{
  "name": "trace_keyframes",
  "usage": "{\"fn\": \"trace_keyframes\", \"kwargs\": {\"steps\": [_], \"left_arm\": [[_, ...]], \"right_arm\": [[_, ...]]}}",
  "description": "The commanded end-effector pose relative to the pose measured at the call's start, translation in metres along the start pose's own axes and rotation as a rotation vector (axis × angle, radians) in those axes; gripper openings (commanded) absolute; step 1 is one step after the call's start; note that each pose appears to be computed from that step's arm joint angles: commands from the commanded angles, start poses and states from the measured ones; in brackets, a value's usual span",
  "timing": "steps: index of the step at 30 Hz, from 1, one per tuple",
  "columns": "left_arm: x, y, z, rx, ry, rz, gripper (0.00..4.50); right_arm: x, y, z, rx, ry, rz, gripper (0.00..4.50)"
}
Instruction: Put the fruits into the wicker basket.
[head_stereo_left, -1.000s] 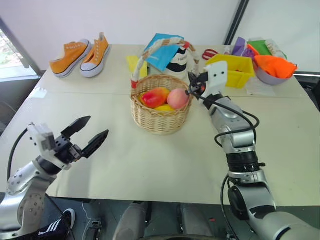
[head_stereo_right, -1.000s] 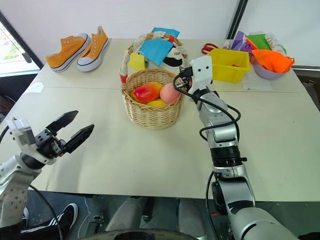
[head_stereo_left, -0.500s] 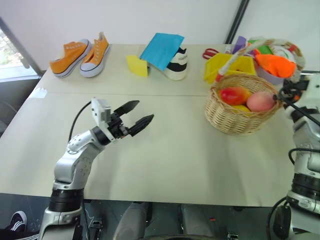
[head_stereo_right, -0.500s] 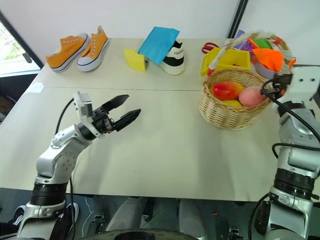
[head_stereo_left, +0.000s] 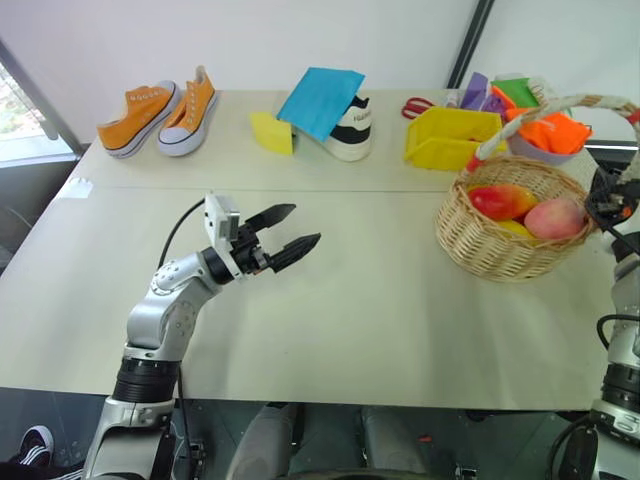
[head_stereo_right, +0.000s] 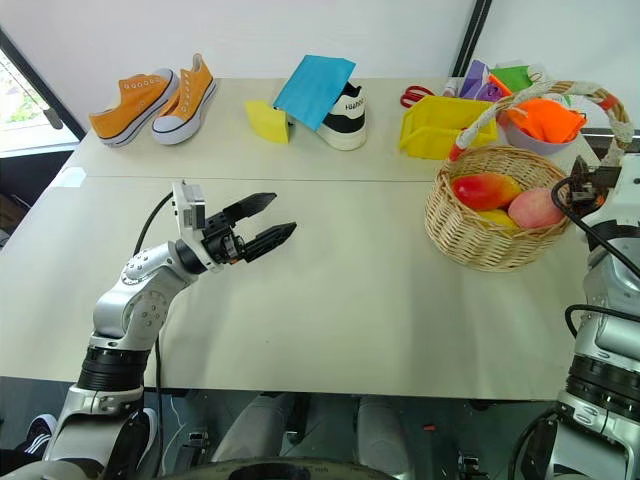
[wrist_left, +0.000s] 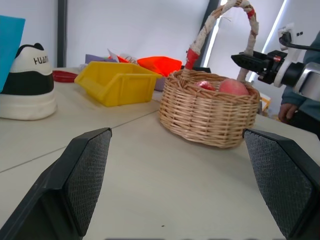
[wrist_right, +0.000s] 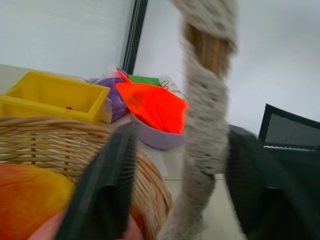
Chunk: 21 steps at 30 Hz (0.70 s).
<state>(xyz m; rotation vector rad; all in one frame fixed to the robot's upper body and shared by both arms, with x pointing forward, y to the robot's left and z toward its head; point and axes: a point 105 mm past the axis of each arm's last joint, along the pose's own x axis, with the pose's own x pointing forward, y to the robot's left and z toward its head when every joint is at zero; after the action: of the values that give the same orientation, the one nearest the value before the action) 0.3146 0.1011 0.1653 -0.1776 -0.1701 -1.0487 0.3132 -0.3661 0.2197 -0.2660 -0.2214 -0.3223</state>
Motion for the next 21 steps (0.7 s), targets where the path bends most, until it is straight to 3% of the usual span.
{"fn": "trace_keyframes", "kwargs": {"steps": [1, 8, 14, 17, 21], "left_arm": [[-0.003, 0.001, 0.010, 0.045, -0.025, 0.001, 4.50], [-0.007, 0.006, 0.006, 0.036, -0.018, 0.008, 4.50], [-0.019, 0.019, 0.006, 0.071, -0.004, 0.063, 4.50], [-0.029, 0.030, 0.009, 0.089, -0.001, 0.129, 4.50], [-0.054, 0.053, 0.013, 0.145, 0.022, 0.294, 4.50]], "right_arm": [[-0.010, -0.013, 0.017, -0.001, -0.068, -0.069, 4.40], [-0.053, 0.002, 0.036, 0.120, -0.128, -0.108, 4.40], [-0.102, 0.052, 0.046, 0.217, -0.158, 0.028, 4.40], [-0.109, 0.086, 0.043, 0.249, -0.141, 0.191, 4.40], [-0.123, 0.153, 0.040, 0.245, -0.089, 0.652, 4.40]]}}
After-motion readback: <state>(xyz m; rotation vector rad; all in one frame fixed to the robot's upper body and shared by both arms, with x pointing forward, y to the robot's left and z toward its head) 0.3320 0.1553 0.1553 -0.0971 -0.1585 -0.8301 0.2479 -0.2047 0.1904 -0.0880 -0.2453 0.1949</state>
